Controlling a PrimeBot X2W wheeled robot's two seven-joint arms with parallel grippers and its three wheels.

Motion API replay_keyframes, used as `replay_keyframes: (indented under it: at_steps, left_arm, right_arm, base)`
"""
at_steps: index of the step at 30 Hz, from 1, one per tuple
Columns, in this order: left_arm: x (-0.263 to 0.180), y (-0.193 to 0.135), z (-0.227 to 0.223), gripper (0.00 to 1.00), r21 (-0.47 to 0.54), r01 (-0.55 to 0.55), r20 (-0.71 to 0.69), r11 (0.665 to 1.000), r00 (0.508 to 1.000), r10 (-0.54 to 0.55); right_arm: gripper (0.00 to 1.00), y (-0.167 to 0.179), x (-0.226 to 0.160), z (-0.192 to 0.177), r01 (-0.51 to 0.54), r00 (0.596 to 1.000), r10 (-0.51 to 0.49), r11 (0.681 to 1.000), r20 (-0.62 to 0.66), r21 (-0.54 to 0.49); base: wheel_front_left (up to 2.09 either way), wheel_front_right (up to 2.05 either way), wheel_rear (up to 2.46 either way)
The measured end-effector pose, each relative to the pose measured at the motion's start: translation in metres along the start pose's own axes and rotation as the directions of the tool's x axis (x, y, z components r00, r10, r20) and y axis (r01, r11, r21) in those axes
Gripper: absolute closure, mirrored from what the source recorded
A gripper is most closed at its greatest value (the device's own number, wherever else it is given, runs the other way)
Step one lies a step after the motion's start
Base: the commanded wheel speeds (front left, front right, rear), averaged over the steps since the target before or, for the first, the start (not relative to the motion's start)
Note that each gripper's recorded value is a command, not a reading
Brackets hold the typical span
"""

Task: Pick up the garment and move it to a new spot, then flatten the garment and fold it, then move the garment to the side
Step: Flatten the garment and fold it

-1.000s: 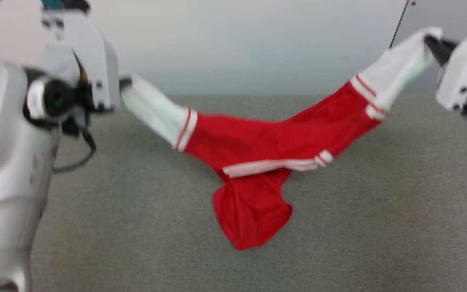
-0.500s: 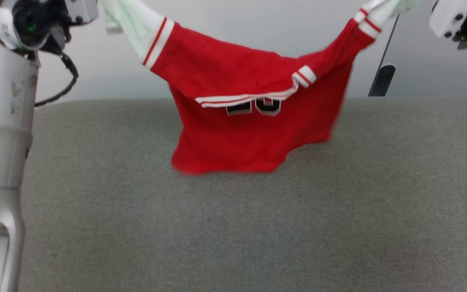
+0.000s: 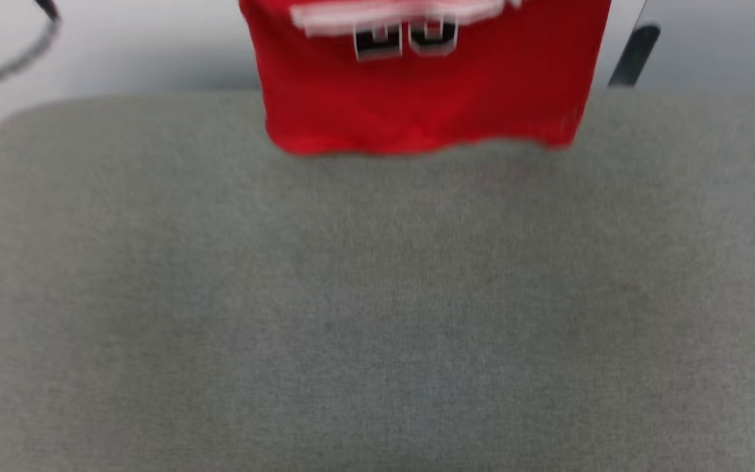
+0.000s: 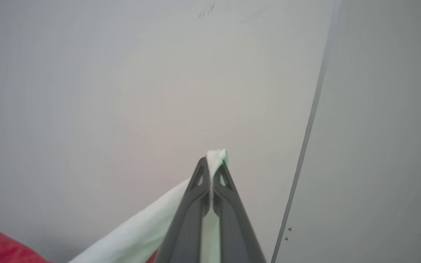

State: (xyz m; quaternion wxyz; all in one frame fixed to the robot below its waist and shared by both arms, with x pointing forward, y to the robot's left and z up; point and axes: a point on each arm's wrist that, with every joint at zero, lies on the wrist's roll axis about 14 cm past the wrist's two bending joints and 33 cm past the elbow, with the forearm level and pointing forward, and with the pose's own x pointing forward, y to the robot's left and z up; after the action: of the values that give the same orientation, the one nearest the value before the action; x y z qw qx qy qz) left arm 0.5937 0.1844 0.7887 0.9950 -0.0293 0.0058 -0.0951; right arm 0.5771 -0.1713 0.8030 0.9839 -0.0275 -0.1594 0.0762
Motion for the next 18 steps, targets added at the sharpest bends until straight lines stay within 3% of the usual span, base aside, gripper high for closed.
replay_keyframes:
  at_steps: [10,15,18]
  left_arm:
    - [0.072,0.005,0.019,1.00,0.042,0.001,0.231,0.999,0.973,-0.011]
    - [0.108,0.000,0.017,1.00,0.035,0.032,0.328,0.999,0.944,-0.041]
    - [0.134,-0.003,-0.010,1.00,0.022,0.053,0.325,0.998,0.944,-0.058]
  right_arm:
    - [1.00,-0.026,0.055,-0.022,0.073,0.981,-0.054,0.993,0.185,-0.096]
    - [1.00,-0.039,0.081,-0.050,0.109,0.970,-0.075,0.984,0.231,-0.139]
    - [1.00,-0.044,0.095,-0.089,0.118,0.976,-0.088,0.982,0.201,-0.147]
  base:
    - [0.00,0.00,0.00]
    - [0.00,0.00,0.00]
    - [0.00,0.00,0.00]
